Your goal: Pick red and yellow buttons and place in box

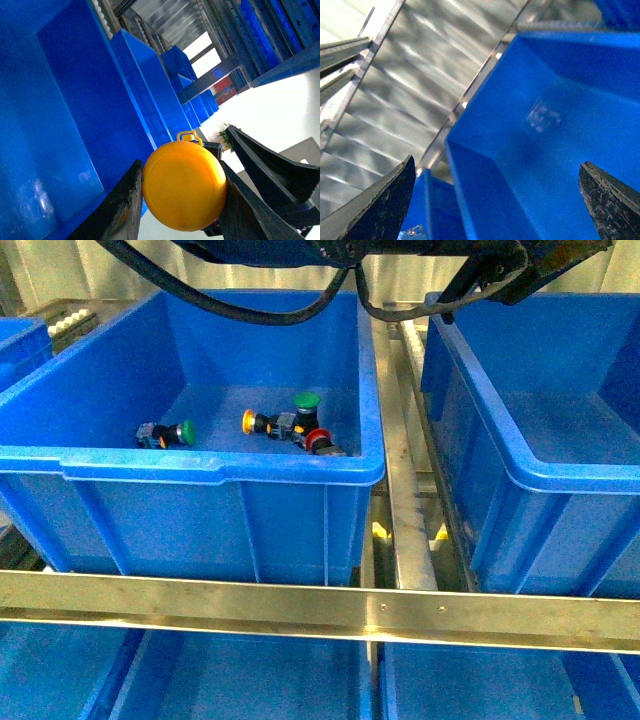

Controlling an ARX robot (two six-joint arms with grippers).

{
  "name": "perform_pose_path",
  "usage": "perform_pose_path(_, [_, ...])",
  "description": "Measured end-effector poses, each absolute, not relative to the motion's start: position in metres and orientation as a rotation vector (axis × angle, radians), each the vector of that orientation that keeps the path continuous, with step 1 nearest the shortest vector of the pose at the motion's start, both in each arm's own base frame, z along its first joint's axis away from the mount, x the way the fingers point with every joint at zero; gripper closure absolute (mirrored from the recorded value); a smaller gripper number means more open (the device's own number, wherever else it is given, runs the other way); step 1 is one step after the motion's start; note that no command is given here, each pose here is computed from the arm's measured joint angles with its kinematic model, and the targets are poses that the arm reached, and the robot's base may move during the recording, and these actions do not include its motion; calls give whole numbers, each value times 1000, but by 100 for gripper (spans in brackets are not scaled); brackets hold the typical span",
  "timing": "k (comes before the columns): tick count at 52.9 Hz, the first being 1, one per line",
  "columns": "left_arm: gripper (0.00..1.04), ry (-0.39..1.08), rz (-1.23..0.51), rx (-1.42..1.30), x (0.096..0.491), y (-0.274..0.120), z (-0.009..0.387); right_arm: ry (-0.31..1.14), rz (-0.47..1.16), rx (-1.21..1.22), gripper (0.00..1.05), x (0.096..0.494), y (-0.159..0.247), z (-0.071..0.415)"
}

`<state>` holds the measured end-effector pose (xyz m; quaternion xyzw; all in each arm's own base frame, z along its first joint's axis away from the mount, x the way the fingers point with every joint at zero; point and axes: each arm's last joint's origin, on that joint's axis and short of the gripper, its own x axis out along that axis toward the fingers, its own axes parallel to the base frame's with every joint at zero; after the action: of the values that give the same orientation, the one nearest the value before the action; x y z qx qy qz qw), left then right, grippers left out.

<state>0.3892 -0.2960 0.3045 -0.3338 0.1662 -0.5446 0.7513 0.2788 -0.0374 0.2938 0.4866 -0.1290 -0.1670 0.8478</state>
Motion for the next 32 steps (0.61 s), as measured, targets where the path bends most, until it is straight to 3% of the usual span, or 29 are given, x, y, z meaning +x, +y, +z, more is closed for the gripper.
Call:
perform_pose_path(11, [72,371,-1185,-728,387,-293,301,-265,-319,1246,7,296,-33,287])
perform_pose_path(32, [72,368,-1198,-722,382,-300,302,-241,-233,1365,7,307,-13,295])
